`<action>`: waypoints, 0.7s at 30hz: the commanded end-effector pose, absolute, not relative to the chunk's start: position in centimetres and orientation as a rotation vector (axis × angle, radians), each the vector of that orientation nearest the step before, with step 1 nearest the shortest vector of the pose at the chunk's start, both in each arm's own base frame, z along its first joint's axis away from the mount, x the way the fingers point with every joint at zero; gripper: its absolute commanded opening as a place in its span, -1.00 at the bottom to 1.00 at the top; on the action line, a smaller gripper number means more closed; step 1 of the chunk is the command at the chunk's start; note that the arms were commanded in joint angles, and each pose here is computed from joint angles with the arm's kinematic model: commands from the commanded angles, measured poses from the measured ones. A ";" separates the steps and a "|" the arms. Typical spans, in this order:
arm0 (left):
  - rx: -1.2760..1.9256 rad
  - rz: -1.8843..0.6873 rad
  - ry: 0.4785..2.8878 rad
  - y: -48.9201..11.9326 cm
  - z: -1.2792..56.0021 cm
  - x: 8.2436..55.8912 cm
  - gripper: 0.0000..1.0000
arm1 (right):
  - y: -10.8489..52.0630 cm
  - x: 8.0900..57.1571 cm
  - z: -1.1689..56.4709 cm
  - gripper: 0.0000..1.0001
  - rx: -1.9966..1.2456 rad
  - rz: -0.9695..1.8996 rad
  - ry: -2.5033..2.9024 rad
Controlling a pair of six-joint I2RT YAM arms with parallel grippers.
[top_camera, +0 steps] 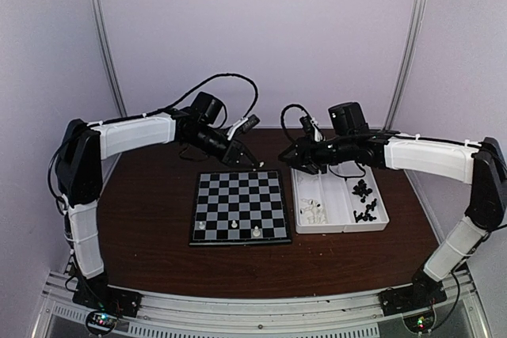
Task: Set up the chess pieces on the board
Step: Place the chess piece on the chessboard.
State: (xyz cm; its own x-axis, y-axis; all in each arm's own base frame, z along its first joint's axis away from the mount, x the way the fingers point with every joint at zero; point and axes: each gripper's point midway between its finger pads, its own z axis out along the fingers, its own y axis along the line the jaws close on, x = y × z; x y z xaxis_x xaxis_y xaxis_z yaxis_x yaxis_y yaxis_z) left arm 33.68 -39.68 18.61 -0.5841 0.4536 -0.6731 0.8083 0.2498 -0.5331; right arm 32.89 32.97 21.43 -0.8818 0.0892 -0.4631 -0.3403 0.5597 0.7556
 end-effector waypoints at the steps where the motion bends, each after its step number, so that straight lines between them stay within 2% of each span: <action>1: 1.197 -1.291 1.988 -40.4 20.9 32.8 -0.62 | 35.1 33.6 22.5 -0.20 0.084 1.591 2.327; 5: 1.224 -1.200 1.920 -40.4 21.0 32.5 -0.60 | 36.4 34.1 22.4 -0.23 0.166 1.702 2.303; 11: 1.268 -1.095 1.869 -40.3 21.1 32.0 -0.59 | 37.5 33.7 22.5 -0.24 0.150 1.695 2.343; 21: 1.293 -1.061 1.864 -40.1 20.9 31.8 -0.58 | 39.1 32.9 21.6 -0.29 0.136 1.742 2.375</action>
State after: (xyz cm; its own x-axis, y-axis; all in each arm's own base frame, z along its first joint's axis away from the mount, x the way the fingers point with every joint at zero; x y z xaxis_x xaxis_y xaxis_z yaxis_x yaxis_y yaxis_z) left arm 31.65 -40.06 19.90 -0.3819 0.4543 -0.8049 0.9239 0.2089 -0.3204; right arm 32.80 38.05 20.64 -0.9737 0.2047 -0.0997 -0.0245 0.3413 0.9396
